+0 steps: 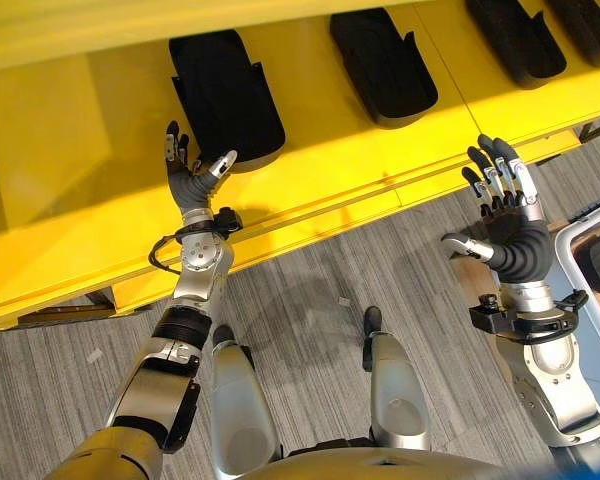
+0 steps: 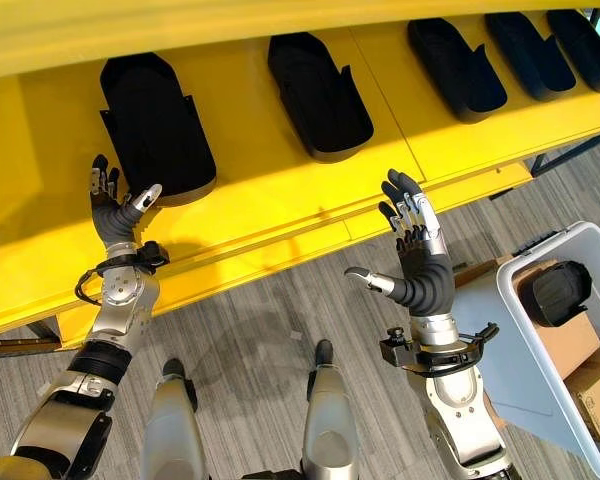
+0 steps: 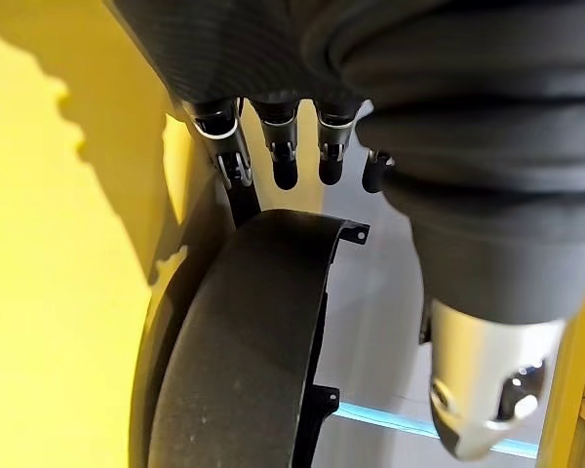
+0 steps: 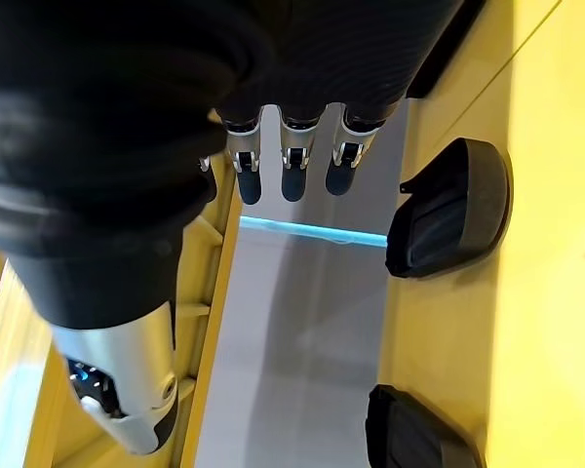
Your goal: Move parts from the plastic box to the shelf.
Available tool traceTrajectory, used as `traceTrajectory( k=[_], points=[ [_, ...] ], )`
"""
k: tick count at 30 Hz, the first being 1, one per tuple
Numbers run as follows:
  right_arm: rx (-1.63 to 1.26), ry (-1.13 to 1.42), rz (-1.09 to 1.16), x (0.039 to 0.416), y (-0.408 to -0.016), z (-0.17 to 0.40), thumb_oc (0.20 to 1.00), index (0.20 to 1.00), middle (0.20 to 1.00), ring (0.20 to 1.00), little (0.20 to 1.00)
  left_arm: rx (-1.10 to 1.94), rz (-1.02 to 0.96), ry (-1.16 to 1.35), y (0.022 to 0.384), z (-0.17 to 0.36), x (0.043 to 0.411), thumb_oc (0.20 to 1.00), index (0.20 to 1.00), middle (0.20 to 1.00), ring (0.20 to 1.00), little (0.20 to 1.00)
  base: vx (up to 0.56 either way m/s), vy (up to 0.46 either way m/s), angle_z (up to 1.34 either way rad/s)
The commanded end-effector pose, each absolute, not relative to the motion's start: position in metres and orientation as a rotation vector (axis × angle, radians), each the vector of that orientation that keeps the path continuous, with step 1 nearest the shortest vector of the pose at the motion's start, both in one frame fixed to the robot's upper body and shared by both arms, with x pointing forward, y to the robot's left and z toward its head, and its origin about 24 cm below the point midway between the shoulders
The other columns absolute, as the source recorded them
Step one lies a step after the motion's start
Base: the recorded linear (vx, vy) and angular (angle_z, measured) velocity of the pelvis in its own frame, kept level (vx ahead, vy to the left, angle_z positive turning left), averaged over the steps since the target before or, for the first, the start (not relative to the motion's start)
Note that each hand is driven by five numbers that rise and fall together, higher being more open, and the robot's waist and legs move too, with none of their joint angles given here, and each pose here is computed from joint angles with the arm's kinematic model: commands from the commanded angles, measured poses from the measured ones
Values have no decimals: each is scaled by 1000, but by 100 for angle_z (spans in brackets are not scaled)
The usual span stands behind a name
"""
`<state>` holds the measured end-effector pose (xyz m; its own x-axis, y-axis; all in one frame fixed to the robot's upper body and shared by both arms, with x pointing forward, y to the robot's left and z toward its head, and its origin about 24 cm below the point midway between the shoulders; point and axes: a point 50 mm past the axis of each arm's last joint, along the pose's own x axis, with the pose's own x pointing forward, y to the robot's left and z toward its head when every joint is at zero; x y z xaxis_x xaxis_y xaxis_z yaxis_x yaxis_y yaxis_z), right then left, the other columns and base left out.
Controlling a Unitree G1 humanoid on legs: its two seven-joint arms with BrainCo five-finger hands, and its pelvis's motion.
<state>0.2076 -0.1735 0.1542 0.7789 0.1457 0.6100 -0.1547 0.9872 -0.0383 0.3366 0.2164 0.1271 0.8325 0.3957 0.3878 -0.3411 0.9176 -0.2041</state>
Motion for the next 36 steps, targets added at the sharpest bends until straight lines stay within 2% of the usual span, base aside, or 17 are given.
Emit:
traceTrajectory(
  k=[1,20,27,36],
  points=[
    [16,-791,181,196,-179,177,1000,1000,1000,1000,1000,-125,394,-368,215,109,333,1000,1000,1000,1000,1000,0,0,0],
    [-11,-783,172,194,-184,176,1000,1000,1000,1000,1000,-106,556,-290,266,72,287,1000,1000,1000,1000,1000,0,0,0],
    [-22,-784,154,193,-187,176,1000,1000,1000,1000,1000,-87,480,-268,260,63,272,1000,1000,1000,1000,1000,0,0,0],
    [-38,-744,146,202,-189,170,1000,1000,1000,1000,1000,30,245,-169,246,42,236,1000,1000,1000,1000,1000,16,-13,0]
  ],
)
